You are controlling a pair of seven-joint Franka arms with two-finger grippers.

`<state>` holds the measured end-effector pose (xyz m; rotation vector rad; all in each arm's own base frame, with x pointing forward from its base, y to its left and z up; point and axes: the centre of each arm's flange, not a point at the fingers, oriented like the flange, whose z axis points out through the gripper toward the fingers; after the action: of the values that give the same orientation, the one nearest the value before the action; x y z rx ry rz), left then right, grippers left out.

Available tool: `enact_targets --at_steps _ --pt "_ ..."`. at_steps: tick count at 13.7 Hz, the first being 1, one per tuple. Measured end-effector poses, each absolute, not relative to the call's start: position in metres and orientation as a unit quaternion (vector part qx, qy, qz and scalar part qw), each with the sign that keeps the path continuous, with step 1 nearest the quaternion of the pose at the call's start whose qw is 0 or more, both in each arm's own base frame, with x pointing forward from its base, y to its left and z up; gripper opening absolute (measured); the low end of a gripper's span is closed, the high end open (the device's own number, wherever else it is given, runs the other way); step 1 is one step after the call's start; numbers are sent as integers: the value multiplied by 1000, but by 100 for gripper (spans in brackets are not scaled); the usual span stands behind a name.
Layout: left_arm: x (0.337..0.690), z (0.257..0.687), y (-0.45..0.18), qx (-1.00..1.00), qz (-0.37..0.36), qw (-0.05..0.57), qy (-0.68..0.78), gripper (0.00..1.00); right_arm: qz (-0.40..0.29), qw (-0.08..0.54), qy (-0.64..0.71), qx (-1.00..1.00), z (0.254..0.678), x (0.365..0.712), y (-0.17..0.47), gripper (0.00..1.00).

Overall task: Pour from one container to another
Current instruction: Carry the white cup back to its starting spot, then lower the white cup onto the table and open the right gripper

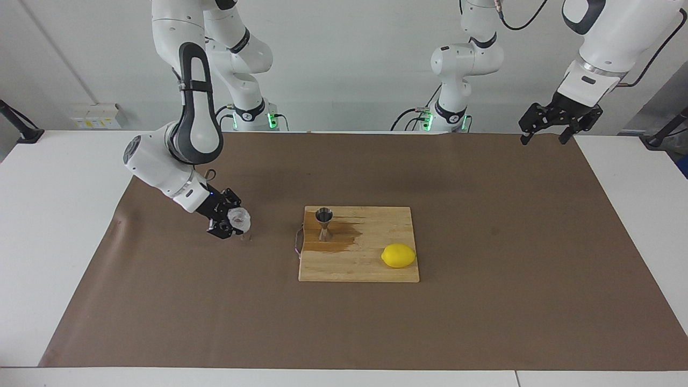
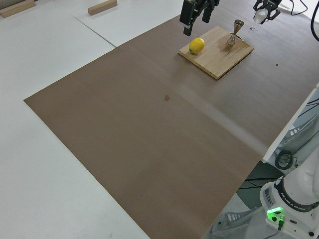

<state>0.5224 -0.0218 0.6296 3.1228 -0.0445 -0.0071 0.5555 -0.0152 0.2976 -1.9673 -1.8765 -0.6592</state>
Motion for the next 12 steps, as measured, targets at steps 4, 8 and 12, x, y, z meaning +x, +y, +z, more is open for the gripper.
enact_targets --at_steps 4,8,12 --pt "522 630 -22 1000 -2 9 -14 100 -260 174 -662 -681 272 539 -34 52" --pt "522 630 -22 1000 -2 9 -14 100 -290 186 -656 -672 249 535 -36 53" --pt "522 630 -22 1000 -2 9 -14 100 -290 180 -661 -668 257 541 -27 93"
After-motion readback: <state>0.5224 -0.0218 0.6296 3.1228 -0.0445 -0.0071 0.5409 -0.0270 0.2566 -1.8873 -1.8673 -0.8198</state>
